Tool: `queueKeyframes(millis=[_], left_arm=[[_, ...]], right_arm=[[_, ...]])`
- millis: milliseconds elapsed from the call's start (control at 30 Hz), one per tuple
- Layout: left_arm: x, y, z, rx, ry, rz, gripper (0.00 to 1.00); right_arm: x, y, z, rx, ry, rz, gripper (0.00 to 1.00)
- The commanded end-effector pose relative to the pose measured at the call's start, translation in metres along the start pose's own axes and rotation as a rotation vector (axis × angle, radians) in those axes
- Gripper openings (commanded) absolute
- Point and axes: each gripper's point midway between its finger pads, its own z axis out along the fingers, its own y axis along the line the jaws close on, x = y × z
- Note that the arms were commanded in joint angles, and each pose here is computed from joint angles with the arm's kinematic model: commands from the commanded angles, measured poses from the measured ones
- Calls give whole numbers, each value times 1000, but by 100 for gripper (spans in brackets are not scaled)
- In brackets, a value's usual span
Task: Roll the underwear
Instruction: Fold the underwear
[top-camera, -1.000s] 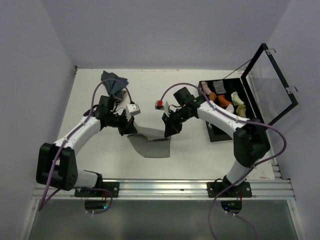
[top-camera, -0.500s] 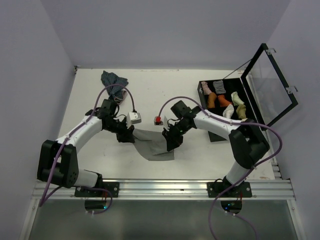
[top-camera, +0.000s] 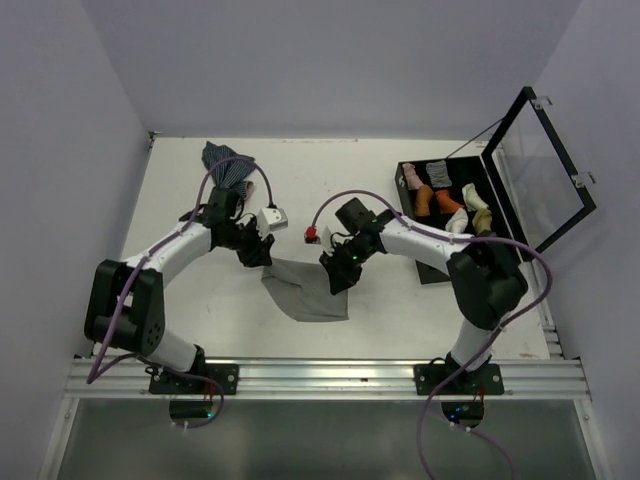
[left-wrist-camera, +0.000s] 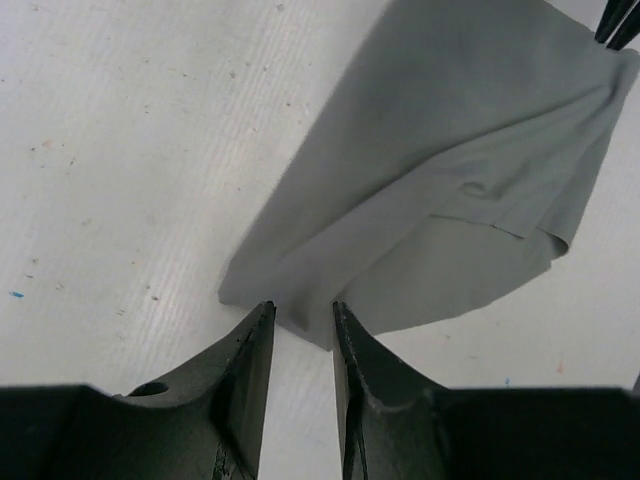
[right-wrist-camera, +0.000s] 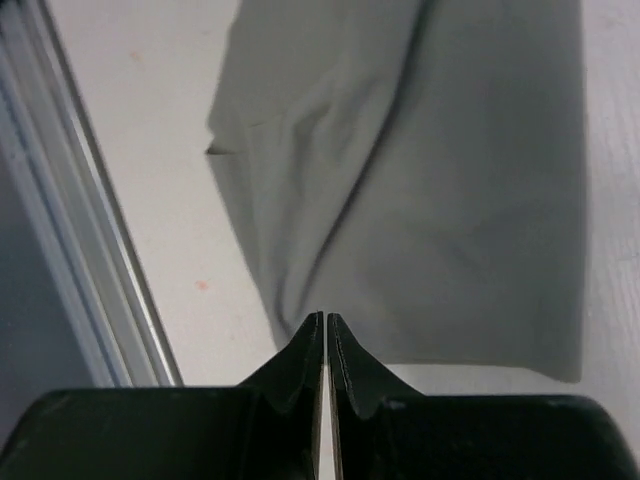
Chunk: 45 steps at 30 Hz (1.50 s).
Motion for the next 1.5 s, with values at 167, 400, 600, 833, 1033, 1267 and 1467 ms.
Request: queueKeyframes(millis=[167,400,600,833,1033,1267,1467], left_arm=[[-25,18,8,-15,-53,101,29],[-16,-28,7,54,-17,370,29],[-2,-84,43,118,51,483,21],[2,-104,70,122,119,476,20],[-3,-96,76,83,125,469,21],[14,-95,84,105,193,457,23],[18,-107,79,169,197,450,3]], right_arm=[[-10,-48,35,109,37,190,5],[-11,-67,46,58,29,312,3],[-16,-63,42,16,-24,389,2],[-3,-61,45,18,-6,418,2],[1,-58,48,8,-1,428,2],[1,-60,47,17,3,426,1],[5,-60,49,17,15,436,1]])
